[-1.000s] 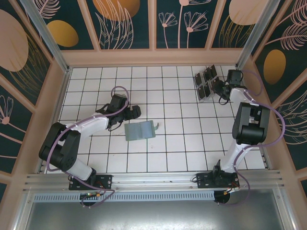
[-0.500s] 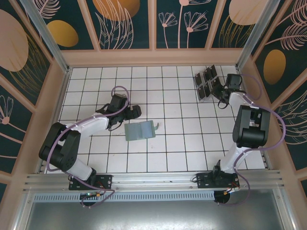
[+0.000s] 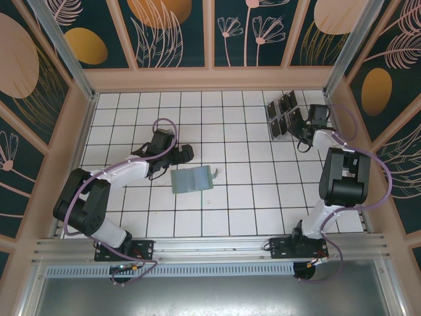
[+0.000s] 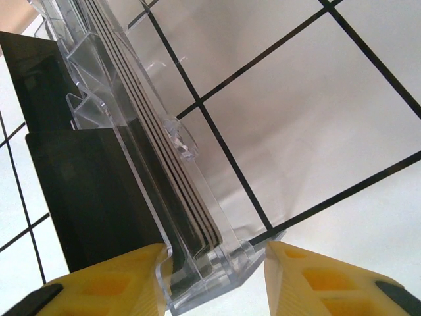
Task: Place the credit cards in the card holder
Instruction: Move the storage box to the top-right of the table.
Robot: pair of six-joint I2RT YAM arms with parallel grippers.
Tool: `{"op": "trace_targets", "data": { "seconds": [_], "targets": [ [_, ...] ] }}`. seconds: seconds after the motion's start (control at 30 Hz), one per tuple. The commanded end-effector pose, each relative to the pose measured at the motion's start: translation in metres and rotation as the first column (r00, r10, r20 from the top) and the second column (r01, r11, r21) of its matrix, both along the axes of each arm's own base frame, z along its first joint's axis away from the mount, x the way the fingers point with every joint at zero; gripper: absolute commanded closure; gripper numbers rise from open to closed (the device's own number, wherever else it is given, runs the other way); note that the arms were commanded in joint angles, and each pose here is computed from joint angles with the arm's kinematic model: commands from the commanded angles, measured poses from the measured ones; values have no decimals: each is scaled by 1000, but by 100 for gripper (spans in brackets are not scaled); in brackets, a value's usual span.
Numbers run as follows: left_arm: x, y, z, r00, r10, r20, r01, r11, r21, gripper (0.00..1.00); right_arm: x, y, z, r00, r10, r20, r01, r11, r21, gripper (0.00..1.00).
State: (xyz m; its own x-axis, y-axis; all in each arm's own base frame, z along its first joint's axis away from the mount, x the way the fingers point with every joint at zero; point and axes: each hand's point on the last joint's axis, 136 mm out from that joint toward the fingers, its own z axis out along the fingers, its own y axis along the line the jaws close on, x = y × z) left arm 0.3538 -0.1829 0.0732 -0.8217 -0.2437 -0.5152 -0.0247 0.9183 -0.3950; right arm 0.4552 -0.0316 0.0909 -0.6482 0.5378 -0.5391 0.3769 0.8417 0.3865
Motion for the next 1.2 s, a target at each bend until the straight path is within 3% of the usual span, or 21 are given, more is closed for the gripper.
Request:
{"op": "trace_targets", "data": {
  "seconds": [0.0,0.63,0.87,1.17],
  "targets": [
    [-1,-2,7,999,-23,28,23,1000,0,1,-18,12,-7,999,14,-38,-14,1000,18,59],
    [-2,-4,9,998,-42,39,42,999,0,1,-87,68,2,996,81,-41,-79,996,45,59],
    [-1,-2,11,998,-37,47,37,999,8,2,-89,82,32,996,89,25,-90,995,49,53],
    [-4,18,27,997,-10,74,2,994,108,2,-78,101,107,973,148,175,-152,988,13,52]
  ]
}}
